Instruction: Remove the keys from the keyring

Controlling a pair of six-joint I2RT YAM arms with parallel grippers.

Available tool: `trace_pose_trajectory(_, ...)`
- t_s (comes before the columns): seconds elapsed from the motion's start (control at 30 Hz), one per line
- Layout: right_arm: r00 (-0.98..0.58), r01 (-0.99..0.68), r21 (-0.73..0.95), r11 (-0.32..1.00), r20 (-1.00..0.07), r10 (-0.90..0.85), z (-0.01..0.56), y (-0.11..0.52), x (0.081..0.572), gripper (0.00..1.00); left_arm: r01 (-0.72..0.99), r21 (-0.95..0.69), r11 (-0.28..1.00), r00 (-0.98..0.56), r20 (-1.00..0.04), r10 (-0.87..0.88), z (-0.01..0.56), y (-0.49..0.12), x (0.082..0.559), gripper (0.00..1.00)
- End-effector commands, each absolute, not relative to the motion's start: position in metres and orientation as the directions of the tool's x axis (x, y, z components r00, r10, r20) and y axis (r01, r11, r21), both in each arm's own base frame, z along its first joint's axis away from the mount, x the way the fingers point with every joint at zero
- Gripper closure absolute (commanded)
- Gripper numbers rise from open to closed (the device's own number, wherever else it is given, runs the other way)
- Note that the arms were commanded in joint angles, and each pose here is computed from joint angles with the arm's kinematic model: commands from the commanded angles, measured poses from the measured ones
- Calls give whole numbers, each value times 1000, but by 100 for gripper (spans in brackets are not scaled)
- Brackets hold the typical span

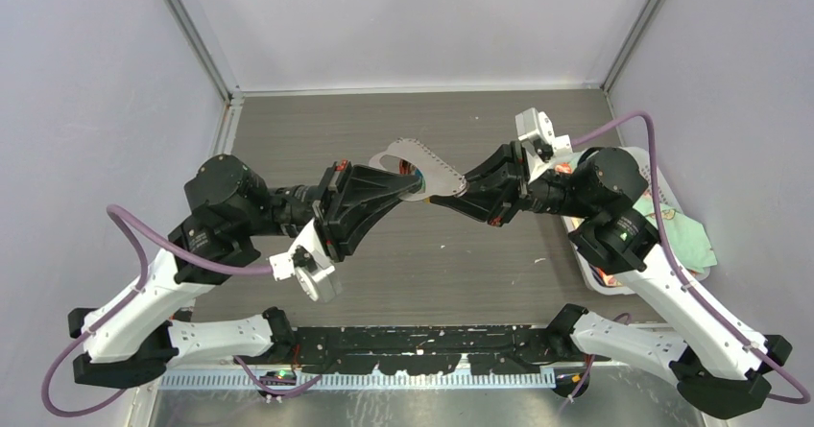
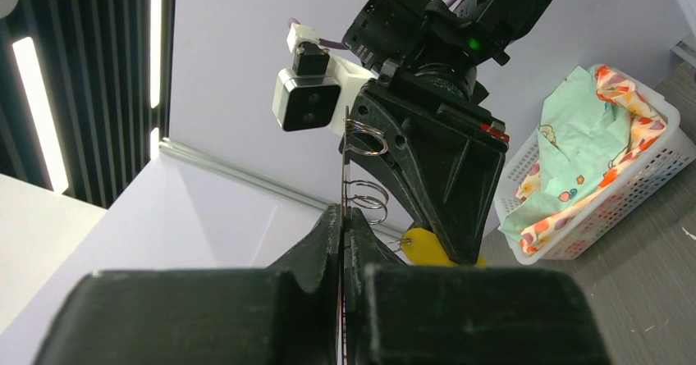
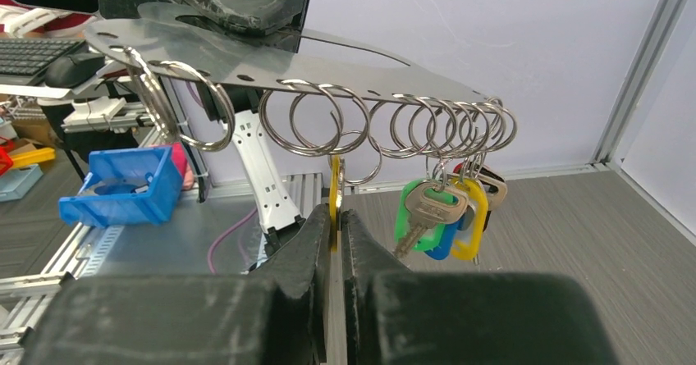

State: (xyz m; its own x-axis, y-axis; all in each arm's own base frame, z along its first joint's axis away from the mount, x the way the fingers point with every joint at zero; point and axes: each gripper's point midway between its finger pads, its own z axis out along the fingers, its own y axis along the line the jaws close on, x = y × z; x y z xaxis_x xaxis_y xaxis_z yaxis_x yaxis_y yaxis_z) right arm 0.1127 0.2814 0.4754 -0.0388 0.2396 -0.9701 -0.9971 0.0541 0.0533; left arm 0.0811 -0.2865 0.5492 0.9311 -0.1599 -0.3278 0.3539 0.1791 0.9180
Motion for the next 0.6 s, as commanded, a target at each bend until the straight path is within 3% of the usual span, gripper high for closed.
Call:
trace_pose_trajectory(0.0, -8, -1000, 16, 27, -963, 268, 493, 277, 102, 94, 252, 919, 303, 961, -200, -193, 582, -276, 74, 100)
trace_pose_trajectory(0.57, 16, -995, 7, 96, -972, 235, 494, 265, 103, 95, 171, 936, 306, 978, -124, -166, 576, -288, 81, 100)
